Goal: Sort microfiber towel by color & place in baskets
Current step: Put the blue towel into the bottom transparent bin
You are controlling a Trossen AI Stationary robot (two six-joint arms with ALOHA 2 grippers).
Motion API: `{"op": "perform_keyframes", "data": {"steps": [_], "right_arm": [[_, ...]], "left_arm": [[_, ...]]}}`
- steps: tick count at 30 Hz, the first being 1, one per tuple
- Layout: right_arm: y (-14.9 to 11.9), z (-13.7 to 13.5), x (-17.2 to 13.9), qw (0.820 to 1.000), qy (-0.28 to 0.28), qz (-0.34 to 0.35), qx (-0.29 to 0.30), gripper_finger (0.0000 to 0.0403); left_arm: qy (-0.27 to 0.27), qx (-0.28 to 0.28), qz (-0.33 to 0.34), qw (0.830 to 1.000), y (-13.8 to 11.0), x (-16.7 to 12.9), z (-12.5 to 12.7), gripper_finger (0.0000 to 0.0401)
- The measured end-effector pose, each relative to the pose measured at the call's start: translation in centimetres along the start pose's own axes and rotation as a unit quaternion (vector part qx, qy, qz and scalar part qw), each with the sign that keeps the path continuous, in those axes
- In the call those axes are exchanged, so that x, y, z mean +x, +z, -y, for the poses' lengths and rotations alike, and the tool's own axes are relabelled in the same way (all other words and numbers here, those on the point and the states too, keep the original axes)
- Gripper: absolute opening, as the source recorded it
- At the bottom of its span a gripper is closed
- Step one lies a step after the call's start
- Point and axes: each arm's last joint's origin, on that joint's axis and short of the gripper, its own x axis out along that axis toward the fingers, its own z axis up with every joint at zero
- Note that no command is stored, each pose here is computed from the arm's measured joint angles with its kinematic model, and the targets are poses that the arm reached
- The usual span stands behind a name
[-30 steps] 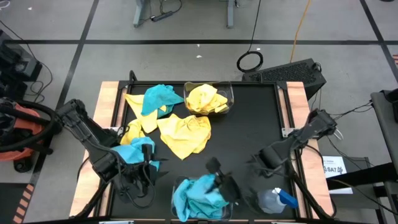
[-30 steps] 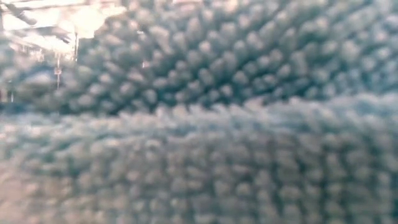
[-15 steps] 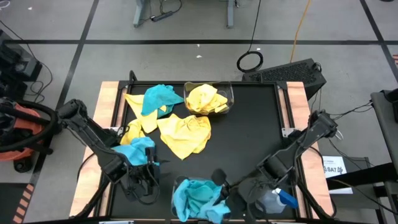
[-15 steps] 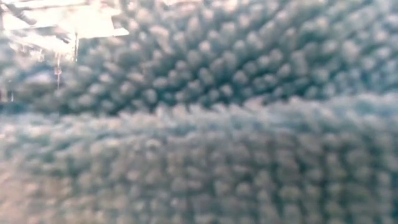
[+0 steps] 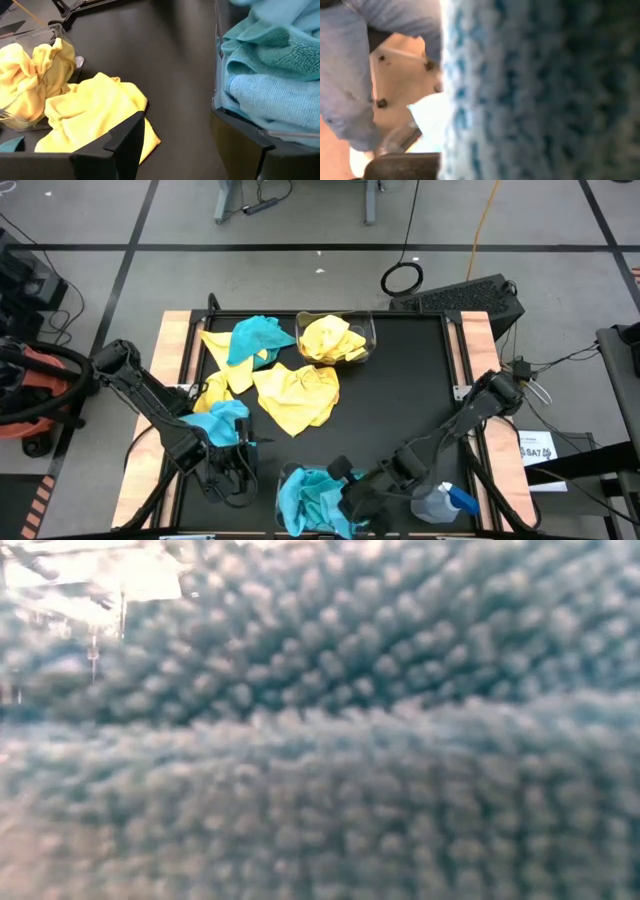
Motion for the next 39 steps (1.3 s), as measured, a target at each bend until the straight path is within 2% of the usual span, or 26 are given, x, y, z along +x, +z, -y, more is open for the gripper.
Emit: {"op": "perform_keyframes", "data": {"steps": [13, 19, 23, 27, 34, 39], "right_arm": [[-3.7, 1.5, 8.8, 0.993, 0.076, -0.077, 0.056, 0.0001], [-4.7, 1.7, 10.6, 0.990, 0.077, -0.098, 0.074, 0.0022], [-4.7, 1.7, 10.6, 0.989, 0.076, -0.099, 0.074, 0.0053], [-4.2, 1.8, 9.5, 0.991, 0.066, -0.093, 0.068, 0.0104], [-2.2, 2.2, 5.2, 0.997, 0.031, -0.051, 0.057, 0.0207], [-0.9, 2.0, 2.1, 0.998, 0.023, -0.018, 0.053, 0.0252]], "left_arm": [[0.000, -0.002, 0.001, 1.000, -0.1, 0.1, 0.0, 0.0231], [0.000, -0.002, 0.001, 1.000, -0.1, 0.1, 0.0, 0.0231], [0.000, -0.001, 0.001, 1.000, -0.1, 0.1, 0.0, 0.0231], [0.000, -0.001, 0.001, 1.000, -0.1, 0.1, 0.0, 0.0231], [0.001, 0.003, 0.000, 1.000, -0.1, 0.1, 0.0, 0.0231], [0.001, 0.004, 0.000, 1.000, -0.1, 0.1, 0.0, 0.0231]]}}
